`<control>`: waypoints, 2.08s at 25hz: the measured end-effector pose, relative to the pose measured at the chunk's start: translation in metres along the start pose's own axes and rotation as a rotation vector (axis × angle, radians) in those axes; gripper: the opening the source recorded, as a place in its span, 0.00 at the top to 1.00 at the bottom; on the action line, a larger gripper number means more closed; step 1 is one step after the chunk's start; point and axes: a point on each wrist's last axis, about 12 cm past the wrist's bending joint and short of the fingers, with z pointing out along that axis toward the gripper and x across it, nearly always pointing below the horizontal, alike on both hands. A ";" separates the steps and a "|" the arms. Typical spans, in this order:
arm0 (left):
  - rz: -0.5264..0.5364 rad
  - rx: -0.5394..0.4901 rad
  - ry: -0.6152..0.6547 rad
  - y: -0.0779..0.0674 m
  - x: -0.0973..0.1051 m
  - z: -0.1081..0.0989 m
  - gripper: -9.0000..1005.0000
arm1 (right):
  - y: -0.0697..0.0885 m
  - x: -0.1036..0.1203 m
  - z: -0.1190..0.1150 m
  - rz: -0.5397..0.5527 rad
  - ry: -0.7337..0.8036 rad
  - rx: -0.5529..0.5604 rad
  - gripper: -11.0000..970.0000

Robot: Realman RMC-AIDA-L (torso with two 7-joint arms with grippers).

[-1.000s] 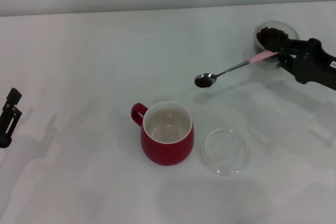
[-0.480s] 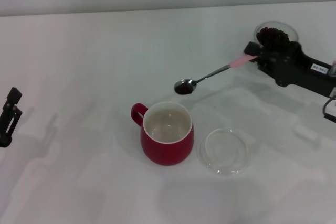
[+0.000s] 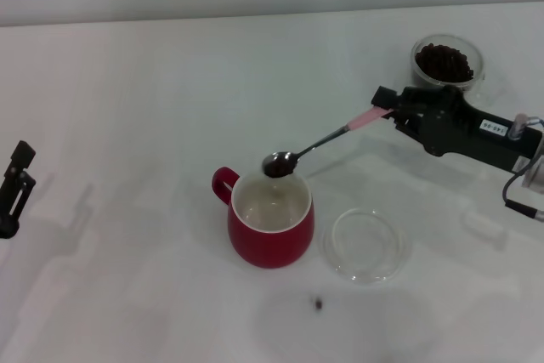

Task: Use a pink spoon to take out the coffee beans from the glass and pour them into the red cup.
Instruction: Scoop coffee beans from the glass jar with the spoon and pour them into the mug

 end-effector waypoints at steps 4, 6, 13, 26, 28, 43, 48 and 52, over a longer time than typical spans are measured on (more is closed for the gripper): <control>0.002 0.003 -0.005 0.000 -0.001 0.000 0.44 | 0.001 0.002 0.004 -0.022 0.015 -0.004 0.83; 0.003 0.003 -0.004 0.000 -0.001 -0.001 0.44 | 0.001 0.002 0.006 -0.042 0.020 -0.005 0.83; 0.003 -0.001 0.000 0.001 0.000 -0.003 0.44 | 0.009 -0.003 0.013 -0.170 0.039 -0.034 0.83; 0.008 -0.005 0.005 0.002 0.000 -0.005 0.44 | 0.014 -0.005 0.020 -0.459 0.073 -0.056 0.83; 0.011 -0.005 0.008 0.003 0.000 -0.006 0.44 | 0.015 -0.005 0.019 -0.497 0.076 -0.065 0.83; 0.035 0.007 -0.010 0.007 -0.004 -0.006 0.44 | 0.024 -0.002 0.012 -0.578 0.059 -0.152 0.83; 0.058 0.011 -0.010 0.012 -0.006 -0.004 0.44 | 0.023 -0.001 0.008 -0.442 0.014 -0.181 0.83; 0.075 0.016 -0.012 0.015 -0.008 -0.001 0.44 | 0.018 -0.001 -0.005 -0.347 -0.058 -0.180 0.83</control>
